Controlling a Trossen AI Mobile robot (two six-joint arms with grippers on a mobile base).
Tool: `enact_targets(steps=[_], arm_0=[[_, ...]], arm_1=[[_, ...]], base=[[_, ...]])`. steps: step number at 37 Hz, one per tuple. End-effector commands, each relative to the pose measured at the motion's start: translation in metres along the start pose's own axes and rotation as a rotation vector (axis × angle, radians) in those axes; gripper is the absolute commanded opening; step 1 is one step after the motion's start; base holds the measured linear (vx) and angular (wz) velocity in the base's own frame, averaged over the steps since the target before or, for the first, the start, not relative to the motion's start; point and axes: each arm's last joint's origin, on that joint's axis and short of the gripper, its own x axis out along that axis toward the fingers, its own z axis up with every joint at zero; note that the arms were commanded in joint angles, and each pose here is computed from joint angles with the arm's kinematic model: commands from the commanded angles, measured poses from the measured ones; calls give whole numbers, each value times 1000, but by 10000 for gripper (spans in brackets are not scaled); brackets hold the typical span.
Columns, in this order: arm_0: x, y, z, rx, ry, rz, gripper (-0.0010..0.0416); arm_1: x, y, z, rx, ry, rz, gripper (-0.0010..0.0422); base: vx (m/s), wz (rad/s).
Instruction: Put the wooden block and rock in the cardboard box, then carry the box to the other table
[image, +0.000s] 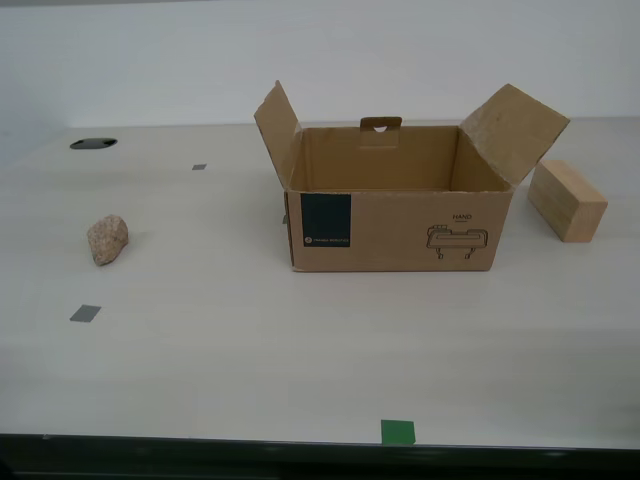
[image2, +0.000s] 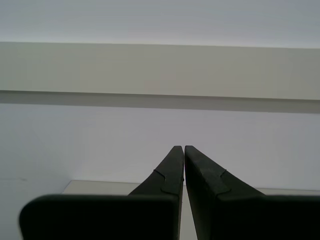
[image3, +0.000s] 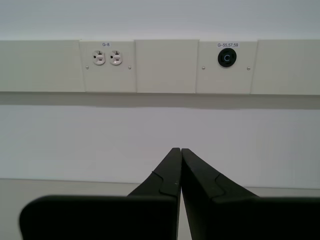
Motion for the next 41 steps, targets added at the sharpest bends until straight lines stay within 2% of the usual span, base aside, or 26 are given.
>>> enact_targets(steps=[1, 41], arm_0=[[-2, 0, 0, -9, 16, 0, 0], [-2, 0, 1, -14, 13, 0, 0]], arm_1=[[0, 0, 1, 2, -7, -3, 0], [0, 0, 1, 2, -7, -3, 0]], base=[[0, 0], [0, 0]])
